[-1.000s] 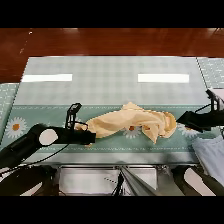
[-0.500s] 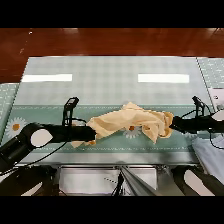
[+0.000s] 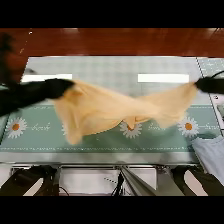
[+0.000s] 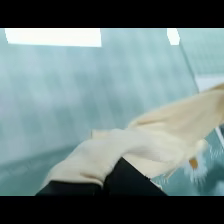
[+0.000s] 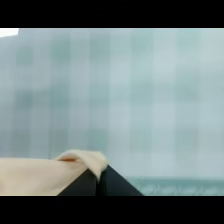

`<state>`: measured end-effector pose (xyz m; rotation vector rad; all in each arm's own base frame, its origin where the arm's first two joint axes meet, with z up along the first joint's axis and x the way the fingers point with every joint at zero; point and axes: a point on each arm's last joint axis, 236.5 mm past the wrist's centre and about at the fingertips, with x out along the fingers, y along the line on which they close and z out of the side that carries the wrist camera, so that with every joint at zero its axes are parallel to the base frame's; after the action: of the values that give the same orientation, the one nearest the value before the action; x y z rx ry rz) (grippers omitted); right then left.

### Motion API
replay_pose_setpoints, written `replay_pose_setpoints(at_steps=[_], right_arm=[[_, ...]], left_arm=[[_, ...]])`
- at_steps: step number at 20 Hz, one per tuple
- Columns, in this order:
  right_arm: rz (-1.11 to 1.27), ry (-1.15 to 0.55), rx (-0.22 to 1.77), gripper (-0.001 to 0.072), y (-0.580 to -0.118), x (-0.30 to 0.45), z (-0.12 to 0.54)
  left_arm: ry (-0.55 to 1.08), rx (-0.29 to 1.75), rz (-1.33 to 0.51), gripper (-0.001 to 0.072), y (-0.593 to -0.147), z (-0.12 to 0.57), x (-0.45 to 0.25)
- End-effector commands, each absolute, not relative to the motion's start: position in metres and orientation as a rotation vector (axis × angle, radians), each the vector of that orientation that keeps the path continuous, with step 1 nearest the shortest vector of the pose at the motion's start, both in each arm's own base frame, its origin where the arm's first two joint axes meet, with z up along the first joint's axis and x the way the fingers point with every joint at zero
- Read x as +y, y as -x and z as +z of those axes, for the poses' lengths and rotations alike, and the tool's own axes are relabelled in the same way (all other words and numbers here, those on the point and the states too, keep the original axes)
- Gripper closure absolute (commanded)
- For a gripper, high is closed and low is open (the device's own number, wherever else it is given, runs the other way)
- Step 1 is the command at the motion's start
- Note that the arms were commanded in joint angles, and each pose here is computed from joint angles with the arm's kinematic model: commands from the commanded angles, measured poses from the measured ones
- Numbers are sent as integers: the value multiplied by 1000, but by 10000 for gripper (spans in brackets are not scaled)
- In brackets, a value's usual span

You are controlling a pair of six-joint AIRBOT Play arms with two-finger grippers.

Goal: Fold the shirts.

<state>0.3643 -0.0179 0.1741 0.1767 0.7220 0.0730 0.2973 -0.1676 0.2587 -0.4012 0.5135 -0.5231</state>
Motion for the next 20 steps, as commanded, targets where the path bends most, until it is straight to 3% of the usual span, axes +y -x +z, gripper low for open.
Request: replay_pose_setpoints(at_steps=[1,4,13,17,20], right_arm=[[1,-75,294,667,-349,-28,347],[-3,-78,143,668,-320,-21,411],[16,-52,-157,668,-228,4,522],[-17,-25,-260,669,-185,6,563],[-154,43,-127,669,-178,-22,537]], left_arm=[[275,153,-308,684,-270,399,-78],[244,65,-240,684,-230,449,-57],[268,-53,-444,684,-143,503,-102],[320,31,-495,683,-128,492,-116],[319,244,-470,684,-132,445,-117]])
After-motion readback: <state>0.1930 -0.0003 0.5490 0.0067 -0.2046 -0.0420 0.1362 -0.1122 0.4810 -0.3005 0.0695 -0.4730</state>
